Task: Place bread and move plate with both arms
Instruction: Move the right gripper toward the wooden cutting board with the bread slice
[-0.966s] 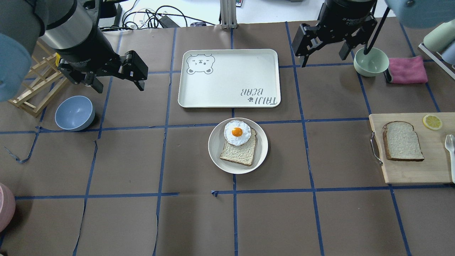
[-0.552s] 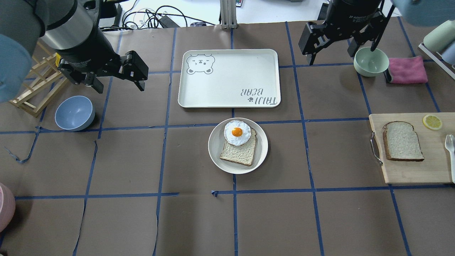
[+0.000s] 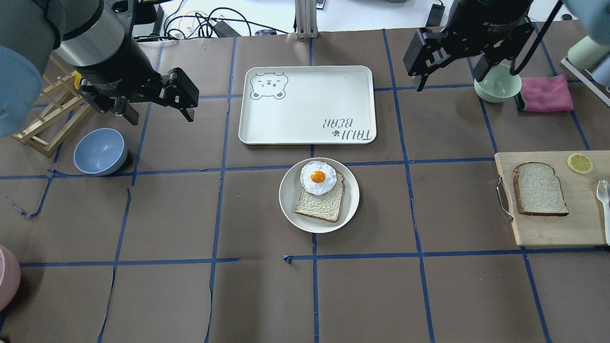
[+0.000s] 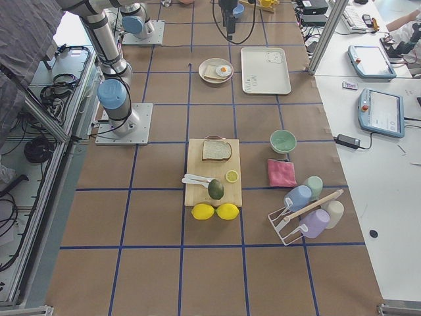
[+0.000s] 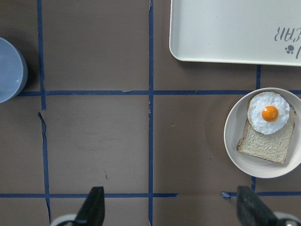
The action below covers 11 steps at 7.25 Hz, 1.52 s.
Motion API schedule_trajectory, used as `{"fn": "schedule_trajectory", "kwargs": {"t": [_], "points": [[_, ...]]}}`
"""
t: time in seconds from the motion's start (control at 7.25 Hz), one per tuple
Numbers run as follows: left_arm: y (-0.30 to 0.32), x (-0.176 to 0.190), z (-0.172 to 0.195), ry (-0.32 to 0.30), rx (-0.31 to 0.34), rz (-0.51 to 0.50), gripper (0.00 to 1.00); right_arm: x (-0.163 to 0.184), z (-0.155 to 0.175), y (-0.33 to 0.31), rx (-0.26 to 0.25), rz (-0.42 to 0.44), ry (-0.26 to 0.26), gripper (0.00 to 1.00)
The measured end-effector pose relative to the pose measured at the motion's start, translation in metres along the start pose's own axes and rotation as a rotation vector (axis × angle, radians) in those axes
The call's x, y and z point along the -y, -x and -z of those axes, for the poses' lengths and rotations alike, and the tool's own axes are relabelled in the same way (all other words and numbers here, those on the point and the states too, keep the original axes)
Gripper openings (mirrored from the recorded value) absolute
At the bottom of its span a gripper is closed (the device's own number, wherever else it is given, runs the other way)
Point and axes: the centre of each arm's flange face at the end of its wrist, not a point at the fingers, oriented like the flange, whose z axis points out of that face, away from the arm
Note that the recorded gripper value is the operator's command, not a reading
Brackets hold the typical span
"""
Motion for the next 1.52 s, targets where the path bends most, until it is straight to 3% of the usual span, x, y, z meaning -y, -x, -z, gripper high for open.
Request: {"fn": "schedule_trajectory", "kwargs": {"t": [0.14,0.41,0.69,0.83,1.1,1.52], "points": [[0.000,0.000,0.000,0.000,0.000,-0.001,1.00,-0.013,0.004,0.001,-0.003,-0.036,0.005,1.00],[0.001,0.000,-0.003,0.005,0.002,0.000,1.00,-0.029,-0.005,0.002,-0.004,-0.049,0.075,1.00],[0.000,-0.001,-0.005,0.004,0.002,0.001,1.00,-0.031,-0.003,-0.003,-0.043,-0.038,0.097,1.00],[0.000,-0.002,-0.006,0.004,0.002,0.000,1.00,-0.027,-0.001,-0.007,-0.064,-0.039,0.077,1.00],[0.000,-0.002,-0.007,0.004,0.003,-0.002,1.00,-0.014,0.007,-0.009,-0.076,-0.042,-0.015,1.00],[0.000,-0.002,-0.006,0.003,0.002,-0.002,1.00,-0.003,0.021,-0.006,-0.034,-0.040,-0.078,1.00]]}}
